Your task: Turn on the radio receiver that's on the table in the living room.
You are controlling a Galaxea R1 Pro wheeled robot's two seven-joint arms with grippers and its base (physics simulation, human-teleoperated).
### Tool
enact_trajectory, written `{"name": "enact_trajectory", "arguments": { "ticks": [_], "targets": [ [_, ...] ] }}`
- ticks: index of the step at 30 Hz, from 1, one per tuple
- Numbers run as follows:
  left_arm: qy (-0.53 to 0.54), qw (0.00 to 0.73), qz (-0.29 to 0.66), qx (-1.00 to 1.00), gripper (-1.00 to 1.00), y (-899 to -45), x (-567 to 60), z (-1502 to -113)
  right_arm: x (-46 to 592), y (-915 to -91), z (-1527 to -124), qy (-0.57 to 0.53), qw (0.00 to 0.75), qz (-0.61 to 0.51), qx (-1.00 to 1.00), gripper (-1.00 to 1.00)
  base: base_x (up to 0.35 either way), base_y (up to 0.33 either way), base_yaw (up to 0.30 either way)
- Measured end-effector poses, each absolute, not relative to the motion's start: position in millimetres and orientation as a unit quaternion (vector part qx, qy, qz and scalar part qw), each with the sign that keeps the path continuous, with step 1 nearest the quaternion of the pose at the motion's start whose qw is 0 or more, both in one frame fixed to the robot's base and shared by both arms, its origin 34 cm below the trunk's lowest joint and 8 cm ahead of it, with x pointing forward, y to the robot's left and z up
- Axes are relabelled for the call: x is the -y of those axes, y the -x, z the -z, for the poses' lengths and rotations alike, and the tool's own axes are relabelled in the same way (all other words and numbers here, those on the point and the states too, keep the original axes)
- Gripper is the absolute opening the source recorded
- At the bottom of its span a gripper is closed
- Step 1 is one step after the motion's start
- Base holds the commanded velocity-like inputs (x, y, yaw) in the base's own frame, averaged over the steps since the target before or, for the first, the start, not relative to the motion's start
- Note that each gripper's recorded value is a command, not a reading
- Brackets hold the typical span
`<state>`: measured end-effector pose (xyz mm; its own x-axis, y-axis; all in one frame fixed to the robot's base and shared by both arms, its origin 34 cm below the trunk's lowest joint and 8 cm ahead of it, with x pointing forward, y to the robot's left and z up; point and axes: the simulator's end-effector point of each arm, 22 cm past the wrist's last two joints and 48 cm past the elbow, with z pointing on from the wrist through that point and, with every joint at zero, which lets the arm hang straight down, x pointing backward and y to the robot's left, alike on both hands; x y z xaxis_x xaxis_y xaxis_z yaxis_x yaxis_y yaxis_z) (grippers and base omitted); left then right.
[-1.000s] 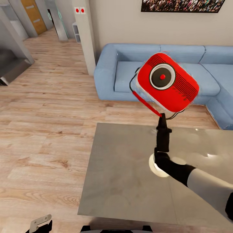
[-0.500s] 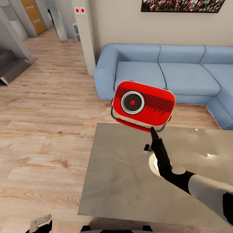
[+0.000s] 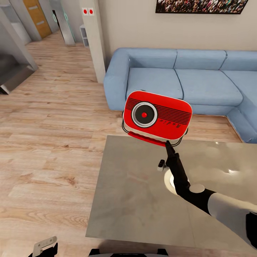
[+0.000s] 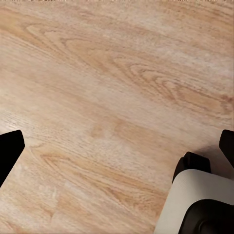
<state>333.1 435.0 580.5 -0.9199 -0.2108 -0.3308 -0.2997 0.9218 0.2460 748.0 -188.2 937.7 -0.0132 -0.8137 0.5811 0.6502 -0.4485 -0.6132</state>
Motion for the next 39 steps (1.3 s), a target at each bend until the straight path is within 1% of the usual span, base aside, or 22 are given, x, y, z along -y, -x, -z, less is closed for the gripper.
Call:
{"name": "enact_trajectory", "arguments": {
  "ticks": [6,11,12,17,19,21,23,26,27,28,29,32,35,36,37,39],
  "targets": [
    [0.126,0.165,-0.134,-0.969,1.00,-342.1,-417.1,-578.8,190.2,-748.3,-937.5,0.475,0.516,0.707,-0.086,-1.00,0.000,0.000,0.000],
    [0.124,0.206,-0.122,-0.963,1.00,-386.6,-407.0,-590.2,192.4,-749.1,-937.2,0.475,0.514,0.709,-0.087,-1.00,0.000,0.000,0.000],
    [0.123,0.213,-0.119,-0.962,-1.00,-397.1,-405.0,-593.6,193.0,-749.2,-937.1,0.476,0.513,0.709,-0.087,-1.00,0.000,0.000,0.000],
    [0.123,0.218,-0.104,-0.962,-1.00,-434.5,-396.1,-608.2,195.7,-749.7,-935.3,0.478,0.509,0.710,-0.085,-1.00,0.000,0.000,0.000],
    [0.125,0.238,-0.100,-0.958,-1.00,-461.3,-394.2,-622.9,197.9,-750.2,-933.6,0.481,0.505,0.712,-0.084,-1.00,0.000,0.000,0.000],
    [0.142,0.259,-0.112,-0.949,-1.00,-481.8,-405.9,-640.3,199.0,-750.4,-932.7,0.482,0.503,0.712,-0.083,-1.00,0.000,0.000,0.000],
    [0.174,0.263,-0.127,-0.940,-1.00,-483.6,-418.0,-647.9,199.6,-750.6,-932.2,0.483,0.502,0.712,-0.082,-1.00,0.000,0.000,0.000],
    [0.193,0.271,-0.120,-0.936,-1.00,-493.9,-407.7,-654.8,200.0,-750.6,-931.9,0.483,0.502,0.713,-0.082,-1.00,0.000,0.000,0.000],
    [0.188,0.275,-0.106,-0.937,-1.00,-504.2,-393.8,-659.1,200.0,-750.6,-931.9,0.484,0.501,0.713,-0.082,-1.00,0.000,0.000,0.000],
    [0.170,0.274,-0.076,-0.944,-1.00,-519.9,-361.5,-664.6,200.1,-750.6,-931.8,0.484,0.501,0.713,-0.081,-1.00,0.000,0.000,0.000],
    [0.160,0.272,-0.063,-0.947,-1.00,-525.3,-347.1,-666.7,200.1,-750.6,-931.9,0.484,0.501,0.713,-0.082,-1.00,0.000,0.000,0.000],
    [0.120,0.267,0.014,-0.956,-1.00,-563.1,-259.4,-689.7,201.8,-750.8,-930.2,0.486,0.498,0.714,-0.080,-1.00,0.000,0.000,0.000],
    [0.118,0.276,0.071,-0.951,-1.00,-595.8,-197.4,-712.4,208.5,-752.2,-925.3,0.494,0.484,0.719,-0.073,-1.00,0.000,0.000,0.000],
    [0.120,0.274,0.105,-0.948,-1.00,-612.0,-161.9,-724.7,213.6,-752.7,-920.9,0.501,0.472,0.722,-0.067,-1.00,0.000,0.000,0.000],
    [0.112,0.275,0.124,-0.947,-1.00,-624.1,-142.7,-733.8,218.0,-754.2,-919.6,0.503,0.465,0.726,-0.066,-1.00,0.000,0.000,0.000],
    [0.098,0.279,0.137,-0.945,-1.00,-636.6,-131.3,-742.4,219.2,-753.9,-917.4,0.507,0.461,0.726,-0.061,-1.00,0.000,0.000,0.000]
  ]
}}
